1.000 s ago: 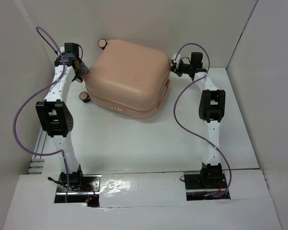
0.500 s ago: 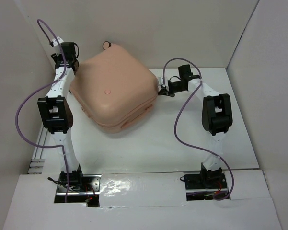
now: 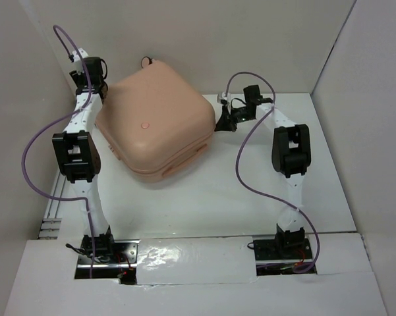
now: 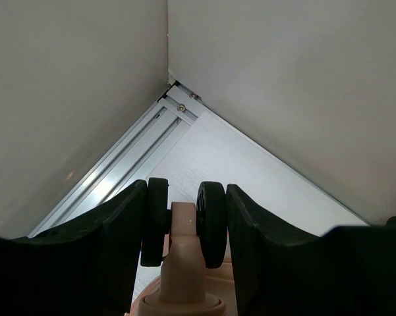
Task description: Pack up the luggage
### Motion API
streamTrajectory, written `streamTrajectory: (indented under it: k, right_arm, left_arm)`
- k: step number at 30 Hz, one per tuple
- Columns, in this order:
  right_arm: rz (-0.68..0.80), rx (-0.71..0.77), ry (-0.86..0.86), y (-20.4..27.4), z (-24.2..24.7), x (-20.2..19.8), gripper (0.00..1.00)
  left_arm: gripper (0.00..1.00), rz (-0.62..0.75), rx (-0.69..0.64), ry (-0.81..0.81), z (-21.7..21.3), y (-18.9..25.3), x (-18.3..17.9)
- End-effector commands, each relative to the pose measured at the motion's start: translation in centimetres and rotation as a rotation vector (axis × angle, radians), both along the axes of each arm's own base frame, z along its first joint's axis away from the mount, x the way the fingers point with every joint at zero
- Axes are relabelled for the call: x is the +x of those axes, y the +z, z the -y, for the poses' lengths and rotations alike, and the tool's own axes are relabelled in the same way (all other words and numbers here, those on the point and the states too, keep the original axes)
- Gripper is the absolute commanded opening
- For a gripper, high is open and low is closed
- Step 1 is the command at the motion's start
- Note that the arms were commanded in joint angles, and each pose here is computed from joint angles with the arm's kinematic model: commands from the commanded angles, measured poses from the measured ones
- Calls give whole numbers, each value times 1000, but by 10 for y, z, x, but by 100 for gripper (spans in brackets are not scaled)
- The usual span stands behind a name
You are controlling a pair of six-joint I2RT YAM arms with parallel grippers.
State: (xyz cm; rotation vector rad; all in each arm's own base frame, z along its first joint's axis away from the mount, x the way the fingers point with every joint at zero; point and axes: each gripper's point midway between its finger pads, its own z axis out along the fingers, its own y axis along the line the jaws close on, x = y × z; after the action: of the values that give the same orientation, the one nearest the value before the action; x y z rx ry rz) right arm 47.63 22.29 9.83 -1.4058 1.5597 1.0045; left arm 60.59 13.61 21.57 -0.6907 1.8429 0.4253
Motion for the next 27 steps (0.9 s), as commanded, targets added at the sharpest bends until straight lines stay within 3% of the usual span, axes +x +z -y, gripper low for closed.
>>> streamTrajectory:
  k: [1,5,8,12,16,19,23,25,26,27]
  right_arm:
    - [527,71,-201,61,-90,90,0]
    - [346,208,-633,82,-54,157,0]
    - [398,250,-795,97,-44,169,0]
    - [465,221,-653,97,-61,151,0]
    - [386,215,-645,102,-59,152,0]
    - [266,308,-680,120,-32,160,2]
    - [190,283,-803,127,-3,172,44]
    - [189,272,-888,132,15,174,55]
    - [191,289,-908,140,18,171,84]
    - [227,325,-954,169,38,168,100]
  left_arm:
    - [0,-307,-132,-536,187,-136,1]
    - [0,-296,-137,-576,197,-141,2]
    - [0,-303,-125,-595,198,-141,2]
    - [0,-306,-109,-598,202,-144,7]
    - [0,-308,-108,-579,198,-141,1]
    - [0,-343,-134,-533,193,-149,-19]
    - [0,-343,-181,-490,190,-138,-46]
    - [0,-358,-234,-491,195,-144,-61]
    - [0,-369,-251,-495,197,-145,-67]
    - [0,-375,-263,-486,196,-142,-76]
